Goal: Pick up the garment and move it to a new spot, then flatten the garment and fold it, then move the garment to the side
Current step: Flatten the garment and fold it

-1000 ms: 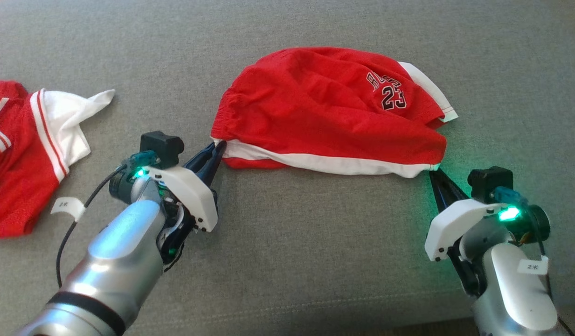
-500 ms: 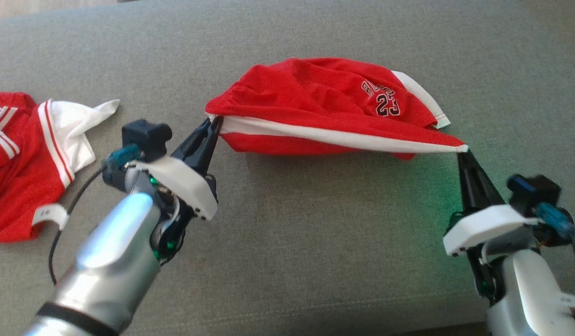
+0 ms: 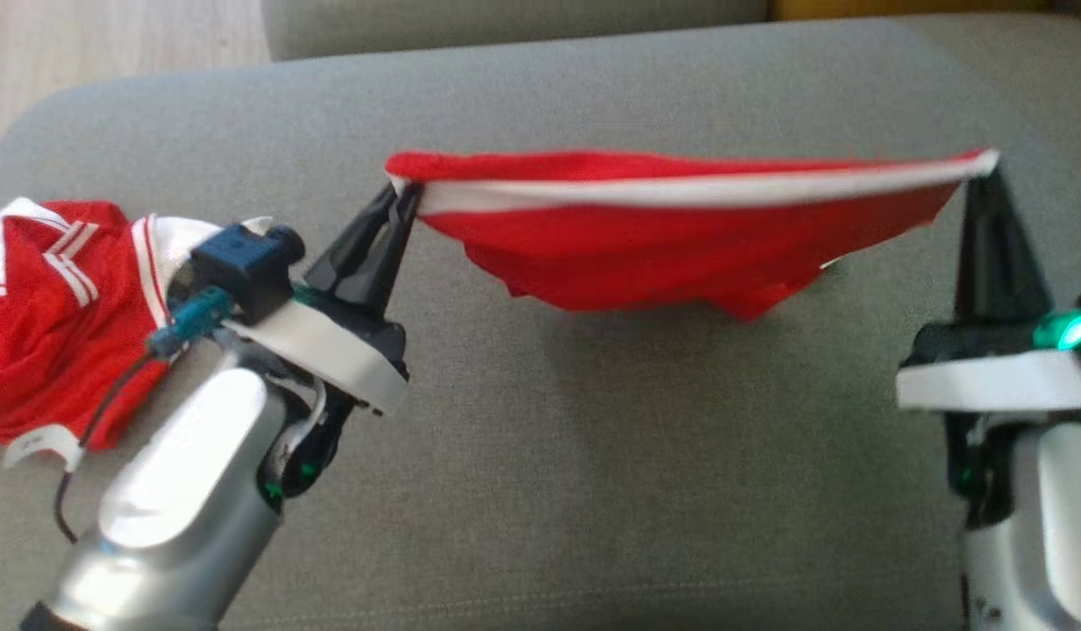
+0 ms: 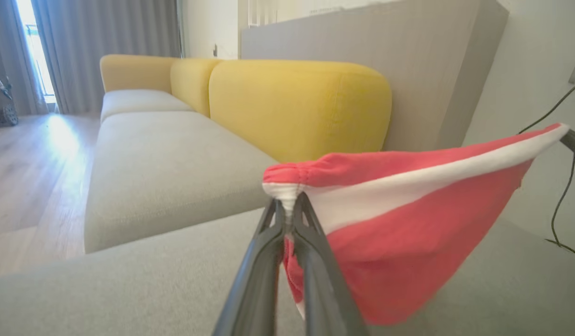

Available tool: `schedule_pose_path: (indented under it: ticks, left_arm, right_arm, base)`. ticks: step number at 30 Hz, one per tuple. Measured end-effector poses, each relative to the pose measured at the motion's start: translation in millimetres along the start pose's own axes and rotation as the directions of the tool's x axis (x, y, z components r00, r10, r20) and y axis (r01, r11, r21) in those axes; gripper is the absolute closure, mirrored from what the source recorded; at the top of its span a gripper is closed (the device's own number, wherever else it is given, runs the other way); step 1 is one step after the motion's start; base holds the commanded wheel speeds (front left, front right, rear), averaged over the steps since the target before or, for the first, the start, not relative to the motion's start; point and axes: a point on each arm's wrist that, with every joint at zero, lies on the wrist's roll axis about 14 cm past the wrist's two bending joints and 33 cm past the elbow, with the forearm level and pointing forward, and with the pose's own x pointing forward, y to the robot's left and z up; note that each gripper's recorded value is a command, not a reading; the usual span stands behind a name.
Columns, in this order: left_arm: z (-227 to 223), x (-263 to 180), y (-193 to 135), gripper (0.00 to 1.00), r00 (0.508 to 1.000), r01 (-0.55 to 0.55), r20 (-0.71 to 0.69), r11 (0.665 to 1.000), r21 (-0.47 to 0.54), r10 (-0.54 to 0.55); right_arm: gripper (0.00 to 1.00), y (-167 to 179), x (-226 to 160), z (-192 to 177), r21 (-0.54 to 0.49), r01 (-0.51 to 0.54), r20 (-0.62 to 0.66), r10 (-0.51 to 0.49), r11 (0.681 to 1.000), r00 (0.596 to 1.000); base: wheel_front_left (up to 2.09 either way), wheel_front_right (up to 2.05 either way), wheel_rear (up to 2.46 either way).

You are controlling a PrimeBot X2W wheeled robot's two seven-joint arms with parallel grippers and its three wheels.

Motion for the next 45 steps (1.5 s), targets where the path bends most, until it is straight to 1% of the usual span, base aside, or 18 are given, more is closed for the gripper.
schedule_pose_path:
  ticks: [1, 2, 5, 9, 12, 14, 17, 21, 25, 27, 30, 34, 37, 39, 40, 42, 43, 45]
  left_arm:
    - [10.2, -0.5, -0.4, 1.00, 1.000, 0.000, 0.022, 1.000, 0.009, 0.000]
    - [31.0, -1.6, -0.1, 1.00, 0.998, -0.003, 0.062, 0.999, 0.035, 0.001]
    - [68.4, 0.0, -0.4, 1.00, 0.991, -0.004, 0.132, 0.997, 0.083, -0.007]
    - [125.1, 1.0, -2.6, 1.00, 0.970, -0.012, 0.241, 0.989, 0.148, -0.024]
    - [153.6, -2.1, -5.4, 1.00, 0.957, -0.020, 0.287, 0.984, 0.176, -0.032]
    - [161.8, -3.7, -4.5, 1.00, 0.955, -0.028, 0.295, 0.982, 0.184, -0.028]
    - [163.8, -1.5, -0.6, 1.00, 0.957, -0.030, 0.288, 0.984, 0.175, -0.022]
    - [160.1, 11.8, 10.2, 1.00, 0.964, -0.020, 0.265, 0.986, 0.163, -0.025]
    - [159.8, 38.6, 30.6, 1.00, 0.967, -0.025, 0.253, 0.988, 0.153, -0.014]
    - [162.5, 55.4, 41.9, 1.00, 0.965, -0.032, 0.261, 0.988, 0.152, -0.009]
    - [174.2, 81.5, 57.5, 1.00, 0.952, -0.053, 0.305, 0.986, 0.159, 0.002]
    - [193.1, 110.7, 72.2, 1.00, 0.932, -0.085, 0.362, 0.976, 0.201, 0.006]
    - [197.5, 128.2, 82.7, 1.00, 0.929, -0.115, 0.367, 0.973, 0.202, 0.033]
    - [186.6, 137.6, 91.4, 1.00, 0.936, -0.134, 0.346, 0.976, 0.172, 0.067]
    - [177.6, 141.2, 96.4, 1.00, 0.940, -0.143, 0.331, 0.978, 0.150, 0.087]
    - [144.8, 148.1, 103.0, 1.00, 0.959, -0.146, 0.262, 0.981, 0.126, 0.109]
    - [124.7, 148.7, 107.5, 1.00, 0.966, -0.155, 0.223, 0.983, 0.102, 0.129]
    - [73.3, 144.4, 113.5, 1.00, 0.979, -0.177, 0.114, 0.983, 0.043, 0.172]
  right_arm:
    - [1.00, 0.7, 3.6, 13.8, -0.006, -0.003, 0.041, 0.003, 1.000, 0.999]
    - [1.00, 3.6, 10.9, 44.4, -0.022, -0.011, 0.130, 0.014, 1.000, 0.991]
    - [1.00, 10.9, 19.5, 86.4, -0.040, -0.028, 0.239, 0.037, 0.999, 0.970]
    - [1.00, 14.7, 25.6, 135.3, -0.070, -0.040, 0.351, 0.062, 0.997, 0.934]
    - [1.00, 15.0, 27.9, 160.1, -0.077, -0.043, 0.398, 0.070, 0.996, 0.915]
    - [1.00, 16.1, 30.5, 167.3, -0.079, -0.050, 0.408, 0.078, 0.996, 0.910]
    - [1.00, 16.9, 39.5, 168.1, -0.073, -0.061, 0.403, 0.085, 0.996, 0.911]
    - [1.00, 19.9, 62.9, 165.5, -0.073, -0.083, 0.386, 0.105, 0.994, 0.916]
    - [1.00, 29.7, 101.9, 175.1, -0.069, -0.125, 0.397, 0.142, 0.990, 0.907]
    - [1.00, 30.8, 126.0, 181.1, -0.054, -0.133, 0.402, 0.144, 0.990, 0.904]
    - [1.00, 34.7, 161.0, 186.5, -0.050, -0.143, 0.407, 0.151, 0.988, 0.901]
    - [1.00, 43.3, 198.3, 191.9, -0.044, -0.153, 0.425, 0.157, 0.987, 0.891]
    - [1.00, 47.2, 218.6, 185.3, -0.055, -0.144, 0.408, 0.154, 0.988, 0.900]
    - [1.00, 52.6, 229.8, 163.6, -0.060, -0.147, 0.349, 0.159, 0.987, 0.923]
    - [1.00, 54.4, 234.9, 144.9, -0.052, -0.149, 0.299, 0.158, 0.987, 0.941]
    - [1.00, 55.6, 240.5, 93.3, -0.039, -0.149, 0.162, 0.153, 0.988, 0.975]
    - [1.00, 55.6, 239.5, 64.4, -0.025, -0.147, 0.086, 0.149, 0.989, 0.985]
    - [1.00, 52.7, 230.1, 8.7, -0.016, -0.141, -0.064, 0.139, 0.990, 0.988]
  base:
    - [0.00, 0.00, 0.00]
    - [0.00, 0.00, 0.00]
    - [0.00, 0.00, 0.00]
    - [0.00, 0.00, 0.00]
    - [0.00, 0.00, 0.00]
    - [0.00, 0.00, 0.00]
    - [0.00, 0.00, 0.00]
    - [0.00, 0.00, 0.00]
    - [0.00, 0.00, 0.00]
    - [0.00, 0.00, 0.00]
    - [0.00, 0.00, 0.00]
    - [0.00, 0.00, 0.00]
    - [0.00, 0.00, 0.00]
    - [0.00, 0.00, 0.00]
    - [0.00, 0.00, 0.00]
    - [0.00, 0.00, 0.00]
    - [0.00, 0.00, 0.00]
    - [0.00, 0.00, 0.00]
